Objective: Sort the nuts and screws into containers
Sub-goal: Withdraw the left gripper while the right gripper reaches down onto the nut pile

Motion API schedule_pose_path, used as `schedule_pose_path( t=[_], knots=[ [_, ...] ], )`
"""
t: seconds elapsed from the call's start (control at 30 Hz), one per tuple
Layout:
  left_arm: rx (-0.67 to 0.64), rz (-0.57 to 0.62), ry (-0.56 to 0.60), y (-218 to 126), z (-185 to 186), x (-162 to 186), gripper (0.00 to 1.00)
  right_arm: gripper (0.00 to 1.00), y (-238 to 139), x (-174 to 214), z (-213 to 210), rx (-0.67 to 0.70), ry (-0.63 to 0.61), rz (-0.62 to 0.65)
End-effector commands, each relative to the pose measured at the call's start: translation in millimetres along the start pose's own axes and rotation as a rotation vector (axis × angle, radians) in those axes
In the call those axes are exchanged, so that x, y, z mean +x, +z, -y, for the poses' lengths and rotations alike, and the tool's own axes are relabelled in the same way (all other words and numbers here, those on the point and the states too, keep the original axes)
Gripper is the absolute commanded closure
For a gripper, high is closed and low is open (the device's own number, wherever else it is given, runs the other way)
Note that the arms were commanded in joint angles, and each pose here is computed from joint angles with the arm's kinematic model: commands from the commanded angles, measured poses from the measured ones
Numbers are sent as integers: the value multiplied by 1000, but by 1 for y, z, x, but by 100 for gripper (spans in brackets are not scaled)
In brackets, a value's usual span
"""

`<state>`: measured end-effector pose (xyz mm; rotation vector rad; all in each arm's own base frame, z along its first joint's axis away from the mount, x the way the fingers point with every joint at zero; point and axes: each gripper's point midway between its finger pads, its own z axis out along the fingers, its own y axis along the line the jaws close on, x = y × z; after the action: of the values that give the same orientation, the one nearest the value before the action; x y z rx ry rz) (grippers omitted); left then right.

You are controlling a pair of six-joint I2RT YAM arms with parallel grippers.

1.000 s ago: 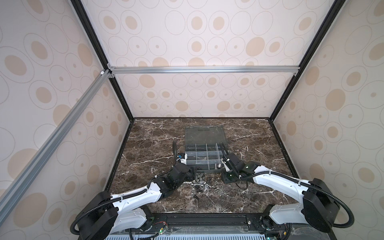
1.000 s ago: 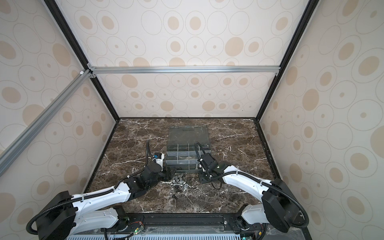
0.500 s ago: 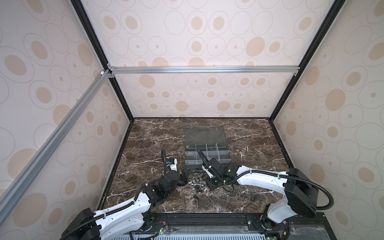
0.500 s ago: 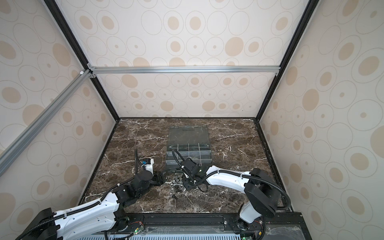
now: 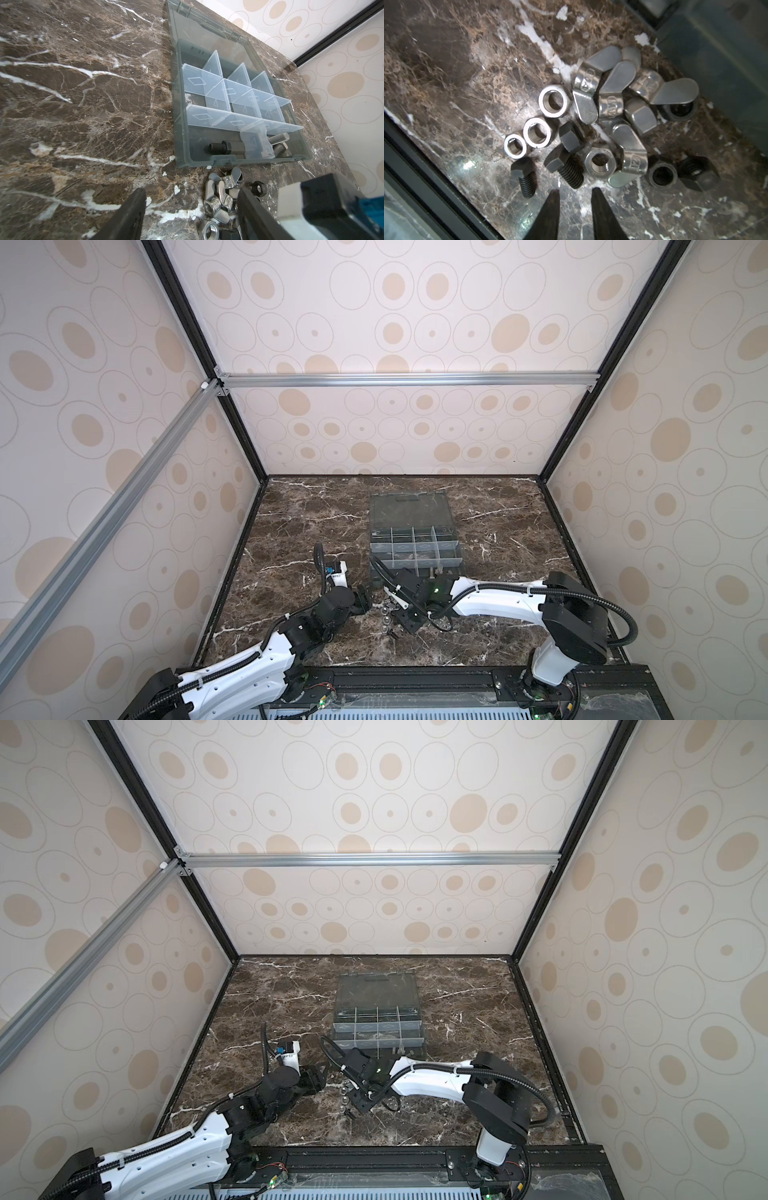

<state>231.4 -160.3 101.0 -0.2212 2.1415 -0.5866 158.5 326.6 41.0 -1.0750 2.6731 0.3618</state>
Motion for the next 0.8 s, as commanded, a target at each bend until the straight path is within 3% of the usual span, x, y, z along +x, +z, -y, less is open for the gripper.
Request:
schedule_pose_path(
  t=[0.0,0.77],
  knots=[
    [-28,17,-27,0,-7,-2,30,70,3,3,-4,24,-48,-29],
    [-14,8,-48,3,-7,3,30,70,21,7,-10,48,-86,-75]
  ],
)
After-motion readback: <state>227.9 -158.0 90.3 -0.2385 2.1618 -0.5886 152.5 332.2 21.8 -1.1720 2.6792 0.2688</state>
